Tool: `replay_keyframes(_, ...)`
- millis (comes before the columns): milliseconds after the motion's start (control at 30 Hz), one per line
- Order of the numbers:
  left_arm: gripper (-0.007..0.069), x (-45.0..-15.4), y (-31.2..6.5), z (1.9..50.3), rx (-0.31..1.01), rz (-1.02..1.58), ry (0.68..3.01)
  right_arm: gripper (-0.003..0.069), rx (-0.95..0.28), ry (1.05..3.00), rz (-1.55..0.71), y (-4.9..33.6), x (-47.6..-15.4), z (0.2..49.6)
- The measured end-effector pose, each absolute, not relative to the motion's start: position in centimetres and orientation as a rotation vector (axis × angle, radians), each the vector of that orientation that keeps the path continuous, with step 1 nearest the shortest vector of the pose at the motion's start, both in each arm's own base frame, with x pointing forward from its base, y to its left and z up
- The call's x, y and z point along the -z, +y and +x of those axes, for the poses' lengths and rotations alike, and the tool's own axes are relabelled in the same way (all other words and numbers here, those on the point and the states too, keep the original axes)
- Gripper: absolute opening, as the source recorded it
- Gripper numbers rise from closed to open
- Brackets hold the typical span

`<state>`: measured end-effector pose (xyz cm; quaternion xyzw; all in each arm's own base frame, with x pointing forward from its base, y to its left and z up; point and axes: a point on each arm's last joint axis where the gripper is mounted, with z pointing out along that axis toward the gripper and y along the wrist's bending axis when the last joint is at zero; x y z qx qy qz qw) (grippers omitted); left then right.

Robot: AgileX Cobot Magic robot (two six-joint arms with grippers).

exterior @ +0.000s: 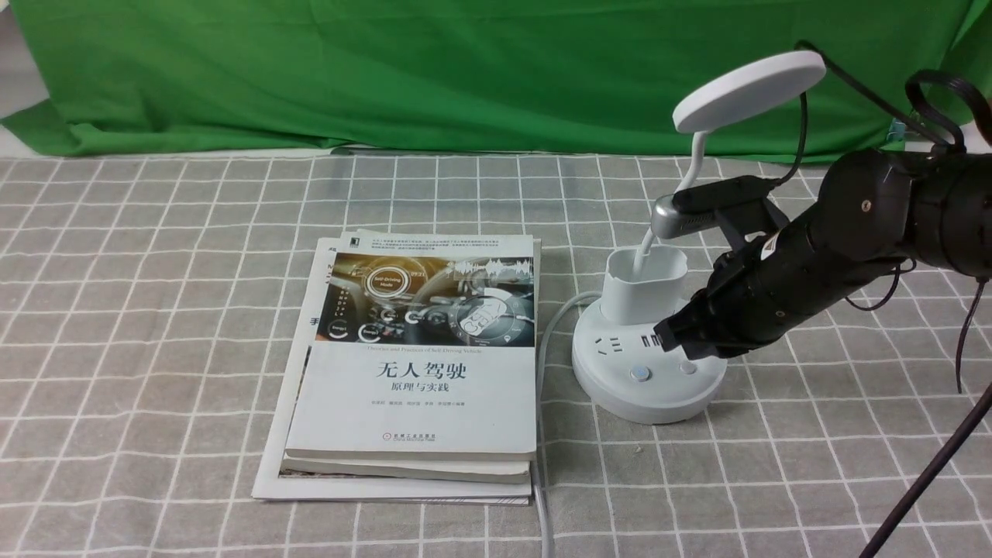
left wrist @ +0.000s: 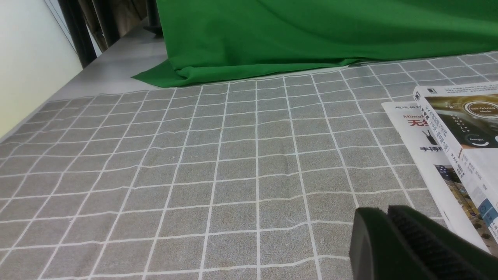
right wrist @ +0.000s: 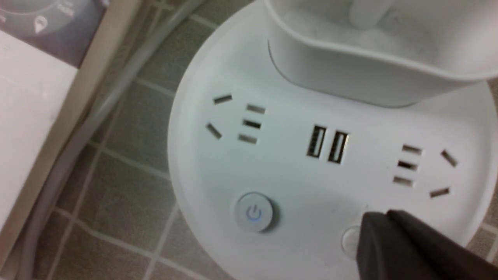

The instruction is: Turn on the desk lamp on the grey coffee tablecloth with your hand.

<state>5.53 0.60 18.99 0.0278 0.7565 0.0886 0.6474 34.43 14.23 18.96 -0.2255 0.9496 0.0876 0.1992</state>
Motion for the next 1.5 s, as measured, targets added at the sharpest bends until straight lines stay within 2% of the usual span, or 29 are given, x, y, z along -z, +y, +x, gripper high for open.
replay_keyframes(133, 0.0019, -19.0, 0.6, 5.5, -0.201, 0.063, 1.720, 0.0034, -0.246, 2.689, -0.628, 14.5, -17.4, 35.0)
replay_keyframes(367, 0.0019, -19.0, 0.6, 5.5, -0.201, 0.063, 1.720, 0.0034, -0.257, 2.675, -0.616, 14.6, -17.6, 35.2)
replay_keyframes(567, 0.0019, -19.0, 0.6, 5.5, -0.201, 0.063, 1.720, 0.0034, -0.260, 2.648, -0.628, 14.2, -19.9, 34.2)
replay_keyframes(667, 0.0019, -19.0, 0.6, 5.5, -0.201, 0.063, 1.720, 0.0034, -0.267, 2.586, -0.619, 14.0, -22.2, 33.6)
replay_keyframes(867, 0.0019, -19.0, 0.6, 5.5, -0.201, 0.063, 1.720, 0.0034, -0.275, 2.611, -0.642, 13.7, -23.5, 32.4)
replay_keyframes(1100, 0.0019, -19.0, 0.6, 5.5, -0.201, 0.063, 1.720, 0.0034, -0.276, 2.610, -0.638, 11.9, -24.6, 27.7)
replay_keyframes(1500, 0.0019, -19.0, 0.6, 5.5, -0.201, 0.063, 1.720, 0.0041, -0.309, 2.443, -0.535, 7.6, -26.6, 16.7)
